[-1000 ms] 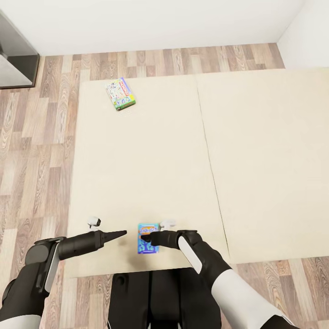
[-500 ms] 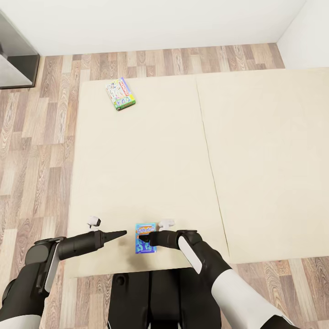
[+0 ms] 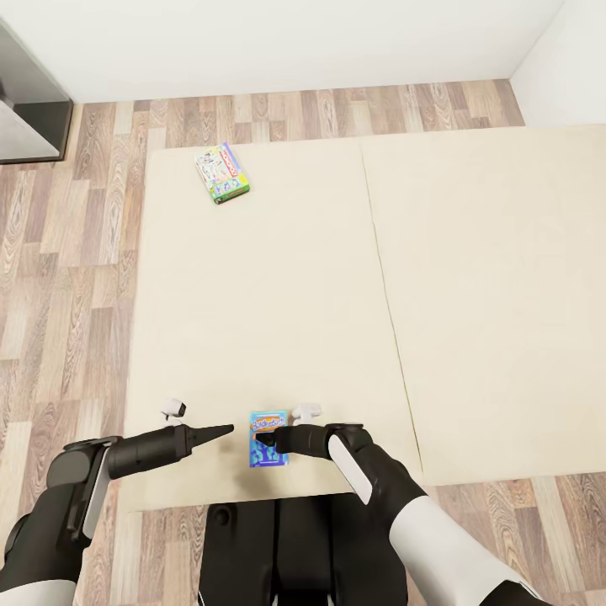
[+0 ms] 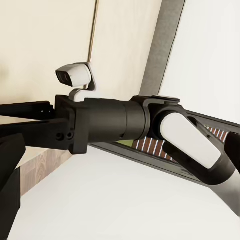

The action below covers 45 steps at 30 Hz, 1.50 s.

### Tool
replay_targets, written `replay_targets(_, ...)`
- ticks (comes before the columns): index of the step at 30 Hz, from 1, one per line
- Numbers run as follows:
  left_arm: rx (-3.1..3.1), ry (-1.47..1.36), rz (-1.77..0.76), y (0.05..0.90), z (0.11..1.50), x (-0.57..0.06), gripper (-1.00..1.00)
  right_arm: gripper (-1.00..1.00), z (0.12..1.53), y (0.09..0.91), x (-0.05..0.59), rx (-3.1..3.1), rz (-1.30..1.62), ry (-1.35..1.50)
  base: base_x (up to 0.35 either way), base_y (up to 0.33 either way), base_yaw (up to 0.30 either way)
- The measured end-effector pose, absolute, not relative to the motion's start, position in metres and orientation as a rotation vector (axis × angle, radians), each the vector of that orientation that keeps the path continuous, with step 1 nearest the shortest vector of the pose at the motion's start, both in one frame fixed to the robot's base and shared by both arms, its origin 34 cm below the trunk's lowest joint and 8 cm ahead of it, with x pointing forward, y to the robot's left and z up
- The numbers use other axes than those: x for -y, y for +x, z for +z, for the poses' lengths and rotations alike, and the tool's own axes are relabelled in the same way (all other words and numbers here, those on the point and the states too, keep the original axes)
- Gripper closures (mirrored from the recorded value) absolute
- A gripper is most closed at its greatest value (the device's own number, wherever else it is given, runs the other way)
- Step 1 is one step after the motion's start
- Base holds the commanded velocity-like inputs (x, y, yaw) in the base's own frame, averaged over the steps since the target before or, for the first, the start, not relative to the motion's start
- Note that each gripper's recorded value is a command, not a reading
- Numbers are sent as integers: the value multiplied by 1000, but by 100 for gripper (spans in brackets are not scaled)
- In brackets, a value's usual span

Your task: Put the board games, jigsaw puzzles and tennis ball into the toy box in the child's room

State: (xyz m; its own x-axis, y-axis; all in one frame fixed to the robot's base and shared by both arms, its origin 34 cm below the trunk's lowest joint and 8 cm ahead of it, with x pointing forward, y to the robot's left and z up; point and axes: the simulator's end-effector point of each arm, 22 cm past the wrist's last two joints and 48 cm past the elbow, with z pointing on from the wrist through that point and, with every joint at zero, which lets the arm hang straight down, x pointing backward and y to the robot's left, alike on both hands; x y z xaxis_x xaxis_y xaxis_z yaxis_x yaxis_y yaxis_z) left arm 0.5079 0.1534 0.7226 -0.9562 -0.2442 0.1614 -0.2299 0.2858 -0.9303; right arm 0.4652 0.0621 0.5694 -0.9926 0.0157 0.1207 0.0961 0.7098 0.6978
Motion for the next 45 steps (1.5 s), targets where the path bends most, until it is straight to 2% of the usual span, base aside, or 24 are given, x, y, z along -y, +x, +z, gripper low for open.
replay_targets(45,-2509,-463,-1813,508,723,-153,-100,-100,568,467,-60,2820,-1140,-84,0,0,0)
